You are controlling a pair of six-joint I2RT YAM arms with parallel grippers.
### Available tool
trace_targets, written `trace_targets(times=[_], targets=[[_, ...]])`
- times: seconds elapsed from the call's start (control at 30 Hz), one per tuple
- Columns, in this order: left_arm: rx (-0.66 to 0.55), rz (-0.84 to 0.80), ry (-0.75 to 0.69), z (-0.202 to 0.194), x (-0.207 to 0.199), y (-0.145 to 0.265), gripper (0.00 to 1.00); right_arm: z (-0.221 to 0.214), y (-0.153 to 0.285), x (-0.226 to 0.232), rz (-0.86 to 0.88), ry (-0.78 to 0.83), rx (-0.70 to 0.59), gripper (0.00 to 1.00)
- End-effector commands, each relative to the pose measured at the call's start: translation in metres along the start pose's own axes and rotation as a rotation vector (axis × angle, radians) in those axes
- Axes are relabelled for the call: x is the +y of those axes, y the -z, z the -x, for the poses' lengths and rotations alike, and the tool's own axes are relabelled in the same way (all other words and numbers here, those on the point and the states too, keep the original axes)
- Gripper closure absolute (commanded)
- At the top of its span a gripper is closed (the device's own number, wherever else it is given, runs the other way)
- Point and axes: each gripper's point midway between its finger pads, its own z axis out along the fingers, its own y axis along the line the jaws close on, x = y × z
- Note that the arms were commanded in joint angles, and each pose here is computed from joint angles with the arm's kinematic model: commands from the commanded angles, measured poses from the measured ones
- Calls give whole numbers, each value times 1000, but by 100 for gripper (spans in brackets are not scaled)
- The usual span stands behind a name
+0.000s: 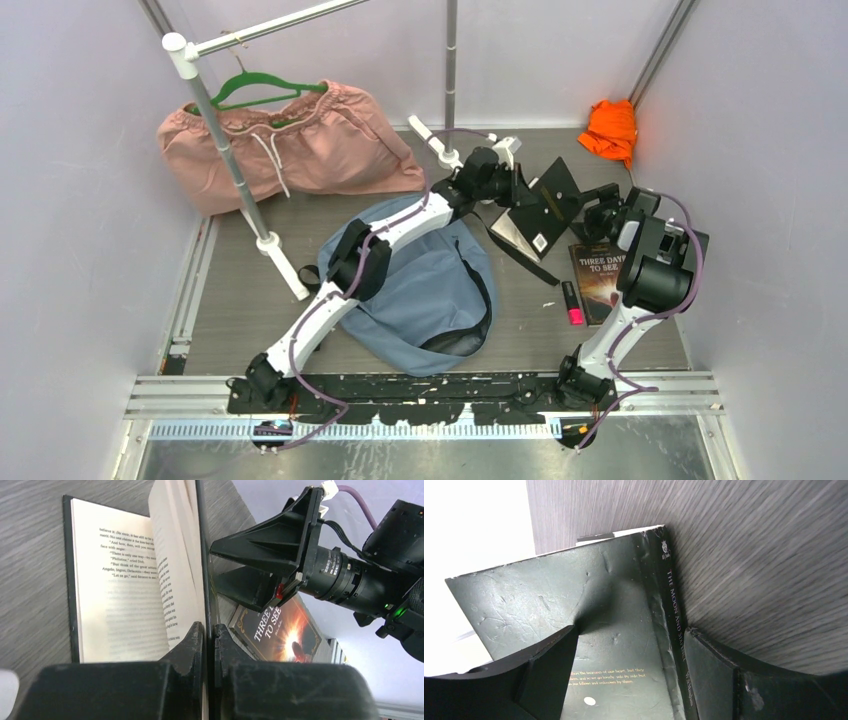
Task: Pack the student bag
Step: Pick up the book from the center of the board.
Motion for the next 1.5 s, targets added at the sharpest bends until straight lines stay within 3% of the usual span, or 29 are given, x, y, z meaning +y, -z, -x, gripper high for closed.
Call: trace_targets(times=[0.0, 0.1, 0.2, 0.37, 0.5, 0.7, 0.83, 1.03, 1.47], targets=[[-57, -219, -79, 35, -95, 30, 100, -37, 12, 29, 78, 8, 145, 18], [-81, -257, -3, 47, -96, 45, 100, -37, 20, 33, 65, 42, 137, 13], [-82, -315, 67, 62, -103, 59, 100, -37, 36, 49, 113, 71, 112, 1], [-104, -420, 110, 76, -128, 87, 100, -39, 72, 51, 88, 119, 61, 0], [-172, -484, 103, 95, -148, 115, 100, -54, 100, 65, 204, 130, 25, 0], [-211, -592, 213, 118, -154, 136, 100, -74, 131, 81, 323, 152, 15, 0], [-219, -597, 228, 122, -155, 144, 100, -65, 161, 80, 220, 260, -112, 0], [-220, -555, 214, 120, -148, 157, 100, -60, 169, 57, 87, 201, -185, 0], [-208, -606, 270, 117, -159, 176, 100, -100, 173, 128, 551, 186, 60, 0]])
